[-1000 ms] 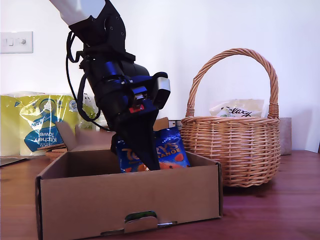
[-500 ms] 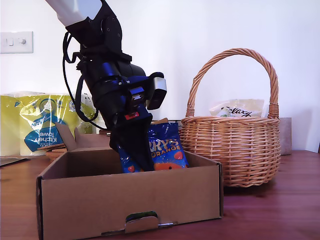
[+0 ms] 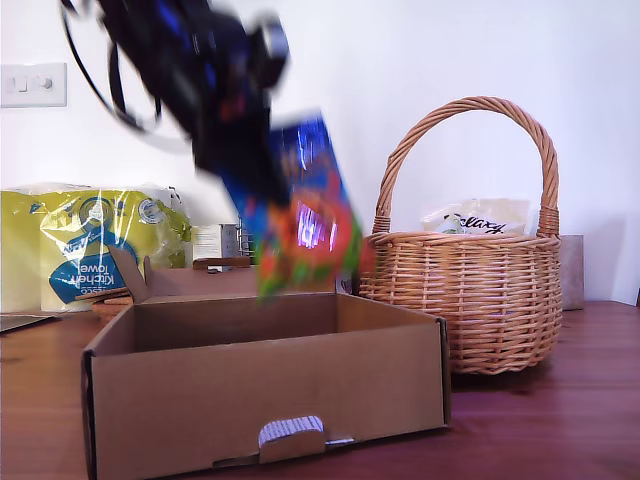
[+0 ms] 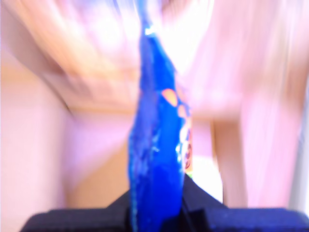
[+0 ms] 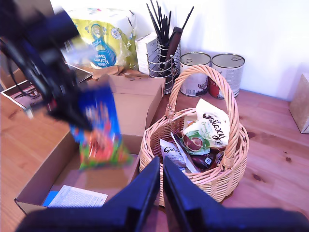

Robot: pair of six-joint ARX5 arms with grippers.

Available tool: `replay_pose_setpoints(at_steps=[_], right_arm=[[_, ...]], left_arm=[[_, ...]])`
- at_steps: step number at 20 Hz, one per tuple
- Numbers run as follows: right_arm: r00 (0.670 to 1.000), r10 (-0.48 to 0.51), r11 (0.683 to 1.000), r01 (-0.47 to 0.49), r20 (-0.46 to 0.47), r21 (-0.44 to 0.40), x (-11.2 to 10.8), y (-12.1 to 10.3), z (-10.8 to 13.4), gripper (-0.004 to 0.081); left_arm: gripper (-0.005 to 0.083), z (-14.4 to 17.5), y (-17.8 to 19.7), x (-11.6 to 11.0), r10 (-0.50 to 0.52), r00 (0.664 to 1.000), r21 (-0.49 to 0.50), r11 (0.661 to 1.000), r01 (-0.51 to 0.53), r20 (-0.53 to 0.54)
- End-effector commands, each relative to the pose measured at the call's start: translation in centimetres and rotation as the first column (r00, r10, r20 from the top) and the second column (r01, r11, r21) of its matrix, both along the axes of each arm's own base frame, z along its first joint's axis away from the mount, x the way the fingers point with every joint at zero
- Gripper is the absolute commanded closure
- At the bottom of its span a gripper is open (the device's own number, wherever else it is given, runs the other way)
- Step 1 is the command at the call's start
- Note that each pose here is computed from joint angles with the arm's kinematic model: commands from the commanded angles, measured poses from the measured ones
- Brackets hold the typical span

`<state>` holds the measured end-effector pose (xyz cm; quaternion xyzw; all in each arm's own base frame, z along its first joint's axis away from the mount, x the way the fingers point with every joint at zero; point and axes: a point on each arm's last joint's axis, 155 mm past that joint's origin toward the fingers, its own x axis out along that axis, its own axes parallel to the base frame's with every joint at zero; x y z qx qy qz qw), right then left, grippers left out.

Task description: Move the bags of Easter eggs from the cardboard box on the left into the woven basket on the right side.

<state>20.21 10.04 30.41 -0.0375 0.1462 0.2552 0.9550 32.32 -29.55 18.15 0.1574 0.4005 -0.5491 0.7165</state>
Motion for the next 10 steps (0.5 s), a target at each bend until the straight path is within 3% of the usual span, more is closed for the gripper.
replay_pose_setpoints(at_steps=[1, 5, 8, 10], right_arm=[[1.0, 0.009, 1.0, -0.009, 0.01, 0.003, -0.1, 0.2, 0.1, 0.0782], [0.997, 0.021, 1.0, -0.022, -0.072, -0.012, -0.9, 0.2, -1.8, 0.0782], [0.969, 0.151, 0.989, -0.149, -0.197, 0.024, -3.5, 2.0, -4.0, 0.0782], [0.956, 0.191, 0.981, -0.191, -0.224, 0.023, -4.3, 2.5, -4.6, 0.0782]], left_arm=[[0.0797, 1.4, -1.6, 0.5, 0.052, 0.999, -0.081, 0.995, -0.053, -0.015], [0.0797, 3.3, -4.9, 1.9, 0.119, 0.993, -0.199, 0.973, -0.121, -0.017], [0.0797, 3.8, -7.5, 2.7, 0.144, 0.989, -0.242, 0.961, -0.131, 0.036], [0.0797, 3.8, -9.1, 4.1, 0.188, 0.975, -0.257, 0.954, -0.153, 0.116]])
